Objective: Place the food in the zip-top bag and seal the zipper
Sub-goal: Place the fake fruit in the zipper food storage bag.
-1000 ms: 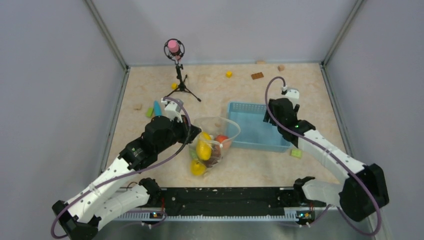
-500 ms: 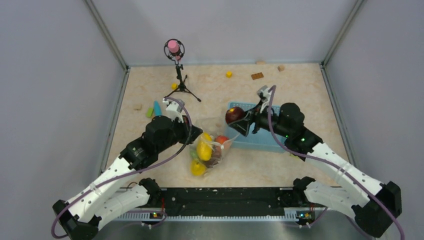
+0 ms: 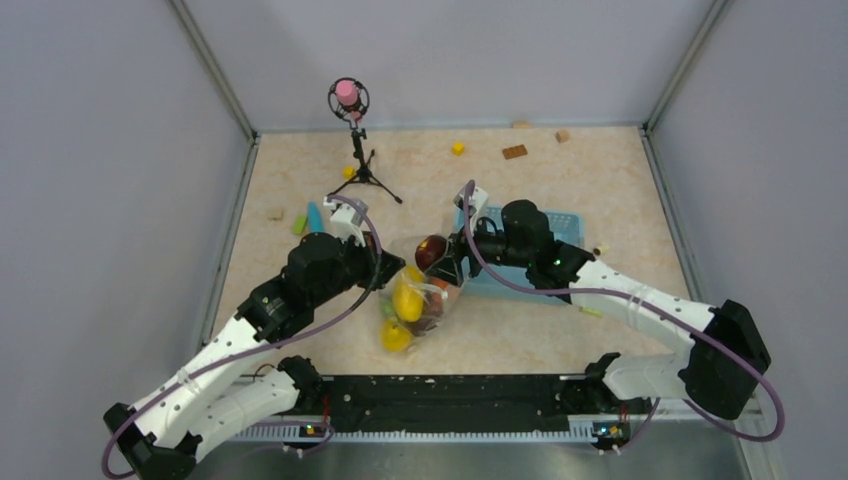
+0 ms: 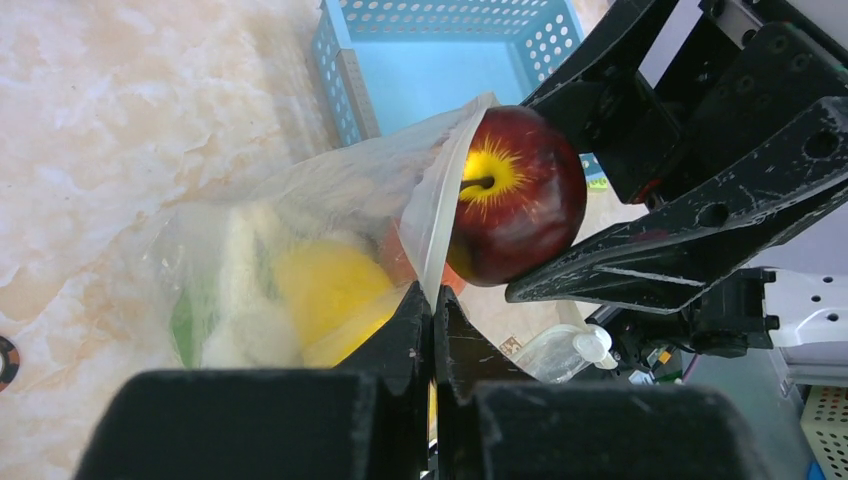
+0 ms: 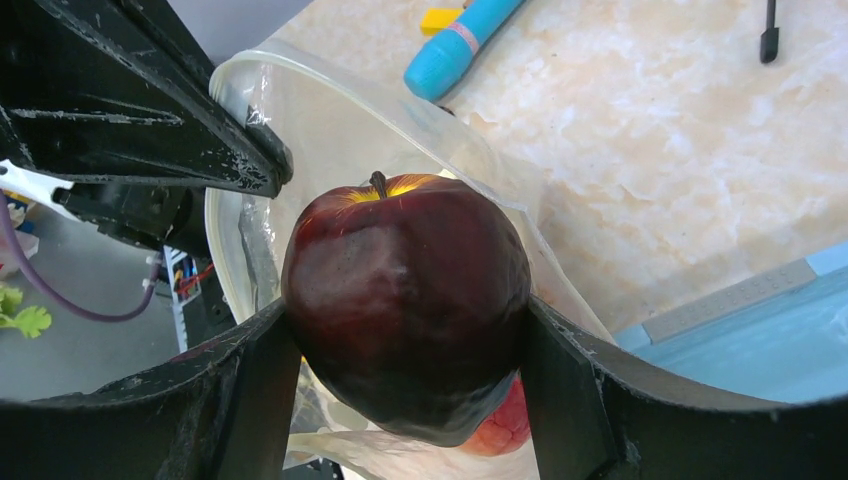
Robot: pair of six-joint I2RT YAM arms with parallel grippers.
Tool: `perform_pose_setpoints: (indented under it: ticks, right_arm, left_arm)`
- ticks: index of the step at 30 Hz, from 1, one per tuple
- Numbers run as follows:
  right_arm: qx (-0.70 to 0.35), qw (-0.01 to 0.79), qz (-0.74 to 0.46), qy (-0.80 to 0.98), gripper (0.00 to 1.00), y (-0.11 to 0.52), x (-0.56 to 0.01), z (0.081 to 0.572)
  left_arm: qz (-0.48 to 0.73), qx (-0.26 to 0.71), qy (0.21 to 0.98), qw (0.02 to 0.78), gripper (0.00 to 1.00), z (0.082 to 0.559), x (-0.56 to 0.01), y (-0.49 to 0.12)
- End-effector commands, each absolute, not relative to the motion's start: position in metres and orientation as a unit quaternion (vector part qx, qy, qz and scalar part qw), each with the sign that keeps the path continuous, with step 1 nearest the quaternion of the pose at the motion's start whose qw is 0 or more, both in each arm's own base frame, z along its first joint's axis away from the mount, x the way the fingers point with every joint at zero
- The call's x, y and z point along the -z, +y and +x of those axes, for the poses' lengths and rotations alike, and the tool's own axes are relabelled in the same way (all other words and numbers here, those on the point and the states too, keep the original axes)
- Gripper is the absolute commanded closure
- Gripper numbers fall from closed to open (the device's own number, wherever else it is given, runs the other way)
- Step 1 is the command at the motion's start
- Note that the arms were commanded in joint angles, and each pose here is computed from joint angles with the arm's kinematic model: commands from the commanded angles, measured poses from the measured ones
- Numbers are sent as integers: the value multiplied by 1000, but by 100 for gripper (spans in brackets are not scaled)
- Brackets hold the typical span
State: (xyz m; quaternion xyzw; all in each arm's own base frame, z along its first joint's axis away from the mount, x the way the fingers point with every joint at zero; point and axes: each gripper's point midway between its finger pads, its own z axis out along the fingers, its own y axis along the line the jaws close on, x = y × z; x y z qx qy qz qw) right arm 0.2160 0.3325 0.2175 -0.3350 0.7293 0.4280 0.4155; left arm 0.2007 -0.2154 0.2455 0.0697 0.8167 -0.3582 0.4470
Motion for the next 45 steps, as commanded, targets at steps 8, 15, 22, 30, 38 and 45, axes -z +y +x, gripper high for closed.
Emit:
perform_pose_setpoints:
  ticks: [8, 15, 22, 30, 38, 45]
  right_arm:
    - [-435, 421, -349, 715, 1, 349, -245, 215]
    - [-435, 455, -345, 696, 1, 341, -270, 212]
    - [-355, 512, -299, 723, 1, 307, -277, 234]
    - [-274, 516, -260, 769, 9, 278, -253, 255]
    - [-236, 511, -237, 792, 29, 283, -233, 285]
    - [-254, 505, -228, 793, 57, 296, -222, 293]
  left_arm:
    - [74, 384, 791, 471, 100, 201, -265, -220]
    - [75, 384, 790, 471, 100, 200, -266, -220]
    - [76, 385, 790, 470, 100, 200, -266, -220]
    - [84, 388, 790, 468, 100, 199, -265, -223]
    - [99, 395, 788, 462, 100, 197, -264, -227]
    - [109, 398, 786, 461, 100, 195, -264, -230]
